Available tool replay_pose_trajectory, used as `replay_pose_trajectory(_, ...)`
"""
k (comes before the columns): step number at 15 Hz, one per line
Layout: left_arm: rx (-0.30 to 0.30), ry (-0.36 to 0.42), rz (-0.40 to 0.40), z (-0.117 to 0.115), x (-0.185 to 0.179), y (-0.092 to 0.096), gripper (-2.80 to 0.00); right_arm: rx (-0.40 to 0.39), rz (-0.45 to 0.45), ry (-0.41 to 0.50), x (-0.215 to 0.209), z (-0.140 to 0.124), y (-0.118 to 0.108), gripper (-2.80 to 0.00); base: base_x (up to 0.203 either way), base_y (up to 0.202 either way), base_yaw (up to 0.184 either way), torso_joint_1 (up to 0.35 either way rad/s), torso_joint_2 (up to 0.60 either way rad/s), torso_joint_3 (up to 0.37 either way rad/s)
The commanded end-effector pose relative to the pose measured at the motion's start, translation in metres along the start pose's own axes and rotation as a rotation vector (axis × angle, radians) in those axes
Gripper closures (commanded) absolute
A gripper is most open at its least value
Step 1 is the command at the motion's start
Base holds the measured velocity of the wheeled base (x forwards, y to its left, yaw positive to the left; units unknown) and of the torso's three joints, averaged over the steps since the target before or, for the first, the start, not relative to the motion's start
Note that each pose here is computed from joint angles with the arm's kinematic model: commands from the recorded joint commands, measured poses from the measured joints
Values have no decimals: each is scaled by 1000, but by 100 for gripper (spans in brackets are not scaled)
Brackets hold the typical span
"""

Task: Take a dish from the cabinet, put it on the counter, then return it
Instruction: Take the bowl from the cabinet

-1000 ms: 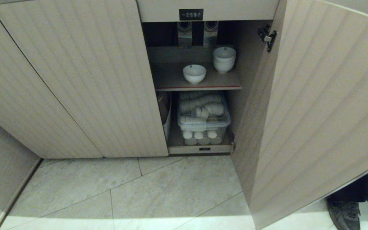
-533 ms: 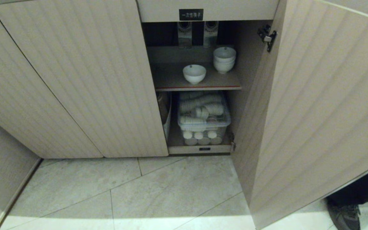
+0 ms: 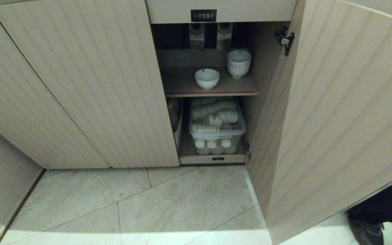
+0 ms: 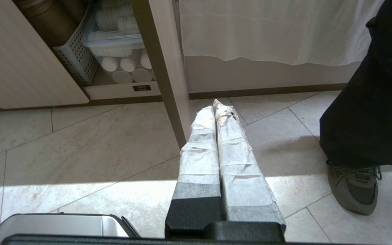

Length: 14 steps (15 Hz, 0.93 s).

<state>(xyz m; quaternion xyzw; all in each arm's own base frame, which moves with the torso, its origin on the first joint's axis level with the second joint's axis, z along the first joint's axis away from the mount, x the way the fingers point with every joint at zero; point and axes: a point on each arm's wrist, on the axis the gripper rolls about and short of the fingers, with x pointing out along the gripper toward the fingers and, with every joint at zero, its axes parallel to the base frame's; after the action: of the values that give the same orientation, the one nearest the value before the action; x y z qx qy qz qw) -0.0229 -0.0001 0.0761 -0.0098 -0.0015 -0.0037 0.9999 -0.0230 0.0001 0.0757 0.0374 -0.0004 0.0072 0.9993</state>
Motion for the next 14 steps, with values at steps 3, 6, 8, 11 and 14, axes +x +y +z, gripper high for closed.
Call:
replay_pose_trajectory(3, 0, 0, 0, 0, 0, 0, 0, 0, 1, 3, 0, 0, 0, 0, 0, 0, 0, 0, 0, 0)
replay_pose_trajectory(6, 0, -1, 2, 0, 0, 0, 0, 0, 1, 1, 0, 0, 0, 0, 0, 0, 0, 0, 0, 0)
replay_pose_trajectory(8, 0, 0, 0, 0, 0, 0, 0, 0, 1, 1, 0, 0, 0, 0, 0, 0, 0, 0, 0, 0)
replay_pose_trajectory(11, 0, 0, 1, 0, 0, 0, 0, 0, 1, 1, 0, 0, 0, 0, 0, 0, 0, 0, 0, 0)
replay_pose_trajectory(14, 0, 0, 0, 0, 0, 0, 0, 0, 1, 1, 0, 0, 0, 0, 0, 0, 0, 0, 0, 0)
